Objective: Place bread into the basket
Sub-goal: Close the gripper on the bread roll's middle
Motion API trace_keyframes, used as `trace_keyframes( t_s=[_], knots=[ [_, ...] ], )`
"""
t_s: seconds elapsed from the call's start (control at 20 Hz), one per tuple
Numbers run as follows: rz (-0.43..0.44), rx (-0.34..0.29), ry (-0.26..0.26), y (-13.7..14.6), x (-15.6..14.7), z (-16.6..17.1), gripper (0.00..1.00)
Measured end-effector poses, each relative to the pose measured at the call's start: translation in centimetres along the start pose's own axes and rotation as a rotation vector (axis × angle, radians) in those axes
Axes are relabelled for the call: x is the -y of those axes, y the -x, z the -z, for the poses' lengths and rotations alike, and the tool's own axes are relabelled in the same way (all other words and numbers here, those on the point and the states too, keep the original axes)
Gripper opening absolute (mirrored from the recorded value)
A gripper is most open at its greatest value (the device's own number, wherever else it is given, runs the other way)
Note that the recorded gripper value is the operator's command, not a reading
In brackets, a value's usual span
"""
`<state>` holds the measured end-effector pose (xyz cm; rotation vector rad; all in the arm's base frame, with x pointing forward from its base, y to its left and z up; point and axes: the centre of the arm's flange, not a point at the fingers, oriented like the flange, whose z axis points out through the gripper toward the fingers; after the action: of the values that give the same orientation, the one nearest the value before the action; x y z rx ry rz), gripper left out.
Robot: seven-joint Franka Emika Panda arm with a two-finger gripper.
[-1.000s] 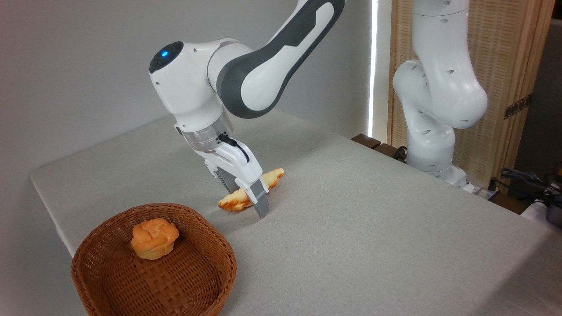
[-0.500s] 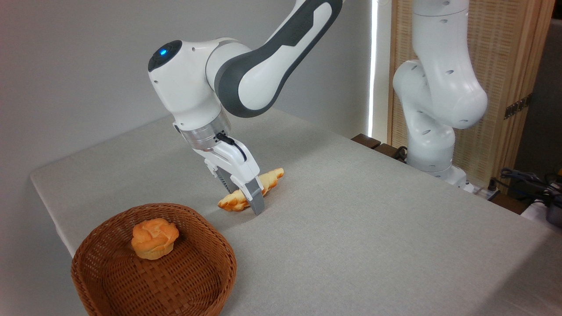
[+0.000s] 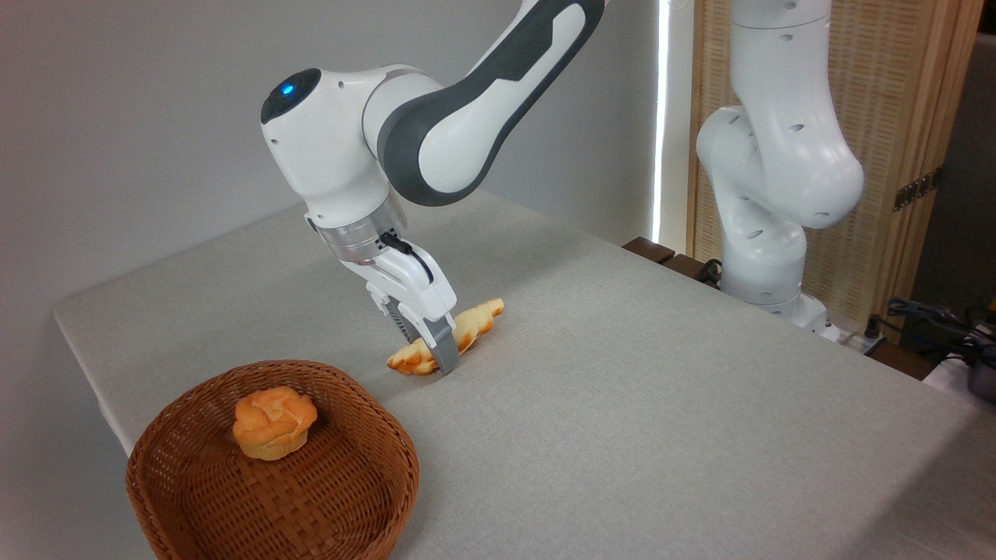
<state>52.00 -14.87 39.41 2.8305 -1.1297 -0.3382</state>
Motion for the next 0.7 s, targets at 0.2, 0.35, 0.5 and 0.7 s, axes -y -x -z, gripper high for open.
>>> trace_keyframes(
  t_s=[0.2, 0.35, 0.5, 0.7],
  knots=[
    [0.0, 0.0, 0.0, -0.01, 0.0, 0.01, 0.23],
    [0.0, 0.0, 0.0, -0.01, 0.0, 0.01, 0.19],
    [0.0, -0.001, 0.0, -0.02, 0.0, 0.02, 0.19],
    [-0.001, -0.002, 0.0, -0.05, -0.03, 0.07, 0.19]
  ],
)
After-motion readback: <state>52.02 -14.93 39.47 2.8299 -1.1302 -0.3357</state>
